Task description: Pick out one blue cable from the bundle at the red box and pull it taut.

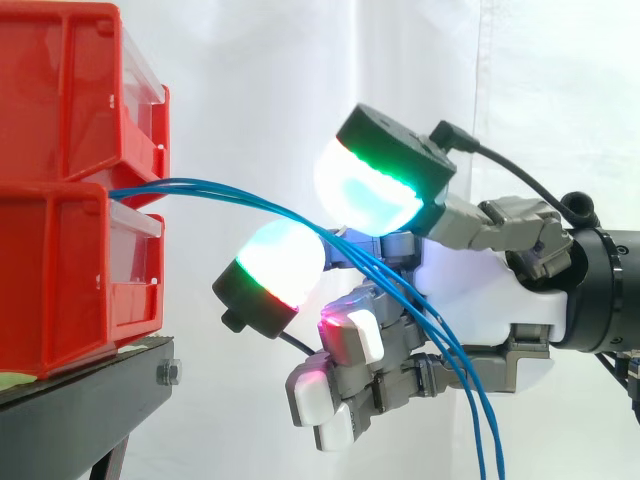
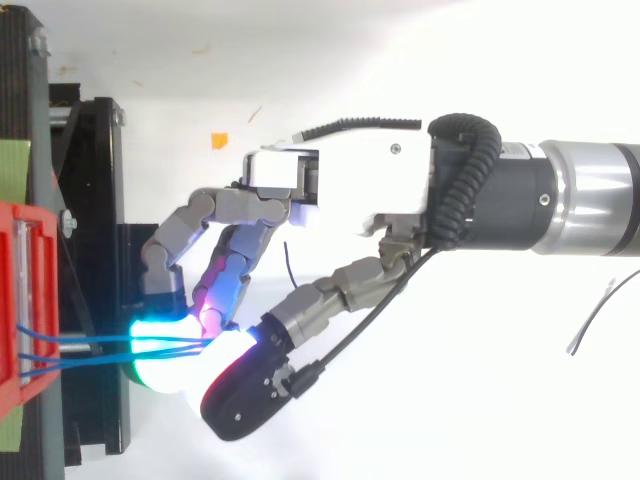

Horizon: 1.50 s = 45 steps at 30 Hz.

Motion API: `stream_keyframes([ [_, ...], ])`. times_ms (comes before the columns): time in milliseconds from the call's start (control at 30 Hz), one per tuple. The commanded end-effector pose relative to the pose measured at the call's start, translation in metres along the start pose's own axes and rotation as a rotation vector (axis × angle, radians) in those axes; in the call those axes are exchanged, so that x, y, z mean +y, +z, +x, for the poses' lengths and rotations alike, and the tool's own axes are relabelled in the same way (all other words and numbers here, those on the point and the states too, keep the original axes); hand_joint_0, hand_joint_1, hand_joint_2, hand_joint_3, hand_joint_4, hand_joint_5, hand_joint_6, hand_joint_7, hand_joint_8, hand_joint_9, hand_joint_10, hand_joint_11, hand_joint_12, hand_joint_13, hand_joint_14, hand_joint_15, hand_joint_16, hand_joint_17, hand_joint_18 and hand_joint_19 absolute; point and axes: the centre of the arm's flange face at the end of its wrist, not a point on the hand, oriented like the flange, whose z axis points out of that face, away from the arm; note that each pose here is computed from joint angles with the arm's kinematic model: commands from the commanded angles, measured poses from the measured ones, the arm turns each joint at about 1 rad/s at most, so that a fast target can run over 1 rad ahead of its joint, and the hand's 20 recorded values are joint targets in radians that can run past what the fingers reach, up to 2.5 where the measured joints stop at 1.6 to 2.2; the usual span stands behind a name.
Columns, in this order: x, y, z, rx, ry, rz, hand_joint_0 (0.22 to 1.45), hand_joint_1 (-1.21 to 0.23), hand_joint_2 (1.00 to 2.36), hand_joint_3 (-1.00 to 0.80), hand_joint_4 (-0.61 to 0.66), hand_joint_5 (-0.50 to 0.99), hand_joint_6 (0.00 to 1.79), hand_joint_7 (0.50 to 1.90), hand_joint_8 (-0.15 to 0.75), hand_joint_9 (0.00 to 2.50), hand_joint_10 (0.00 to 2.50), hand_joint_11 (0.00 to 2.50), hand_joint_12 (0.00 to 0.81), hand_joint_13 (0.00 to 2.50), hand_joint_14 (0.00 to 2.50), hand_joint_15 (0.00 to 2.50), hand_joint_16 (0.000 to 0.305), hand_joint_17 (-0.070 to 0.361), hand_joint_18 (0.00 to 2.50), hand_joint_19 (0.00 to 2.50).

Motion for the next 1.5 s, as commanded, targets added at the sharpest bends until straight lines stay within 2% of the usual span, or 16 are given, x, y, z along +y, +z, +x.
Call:
stream_keyframes([
  [0, 0.0012, 0.0006, -0.0009, -0.001, 0.0, -0.001, 0.5, -0.55, 1.0, -0.5, 0.07, -0.11, 0.89, 0.79, 0.32, 1.15, 0.03, 0.71, 0.332, 0.94, 0.02, 0.43, 0.045, 0.102, 0.8, 0.57],
  [33, 0.0012, 0.0006, -0.0009, -0.001, 0.0, -0.001, 0.52, -0.46, 1.0, -0.5, 0.06, -0.11, 0.89, 0.79, 0.319, 1.15, 0.03, 0.7, 0.328, 0.93, 0.02, 0.43, 0.044, 0.099, 0.78, 0.6],
  [100, 0.0012, 0.0006, -0.0009, -0.001, 0.0, -0.001, 0.56, -0.44, 1.0, -0.5, 0.04, -0.11, 0.89, 0.81, 0.317, 1.16, 0.03, 0.7, 0.316, 0.92, 0.02, 0.44, 0.042, 0.094, 0.76, 0.61],
  [167, 0.0019, 0.001, -0.0009, -0.001, 0.0, -0.003, 0.58, -0.51, 1.01, -0.39, 0.02, -0.1, 0.9, 0.8, 0.313, 1.16, 0.03, 0.71, 0.313, 0.92, 0.02, 0.45, 0.041, 0.093, 0.76, 0.62],
  [367, 0.0019, 0.001, -0.0009, -0.001, 0.0, -0.003, 0.58, -0.6, 1.02, -0.24, 0.01, -0.09, 0.92, 0.83, 0.319, 1.19, 0.03, 0.72, 0.317, 0.94, 0.02, 0.45, 0.042, 0.094, 0.79, 0.61],
  [733, 0.0016, 0.0007, -0.0021, -0.003, 0.0, -0.001, 0.61, -0.73, 1.02, -0.18, 0.01, -0.09, 0.93, 0.84, 0.325, 1.18, 0.03, 0.72, 0.327, 0.95, 0.02, 0.44, 0.045, 0.101, 0.82, 0.59],
  [833, 0.0016, 0.0007, -0.0021, -0.003, 0.0, -0.001, 0.63, -0.8, 1.02, -0.17, -0.06, -0.1, 0.94, 0.87, 0.324, 1.16, 0.02, 0.73, 0.324, 0.94, 0.02, 0.44, 0.044, 0.099, 0.82, 0.59],
  [1067, 0.0017, 0.0008, -0.0009, -0.001, 0.0, -0.001, 0.68, -0.87, 1.02, -0.26, -0.11, -0.11, 0.95, 0.91, 0.311, 1.14, 0.03, 0.75, 0.308, 0.93, 0.02, 0.45, 0.041, 0.092, 0.82, 0.59],
  [1467, 0.0021, 0.0018, 0.0003, 0.0, 0.0, -0.003, 0.75, -0.89, 1.0, -0.5, -0.18, -0.11, 0.95, 1.01, 0.301, 1.18, 0.03, 0.76, 0.3, 0.97, 0.02, 0.47, 0.04, 0.09, 0.86, 0.6],
])
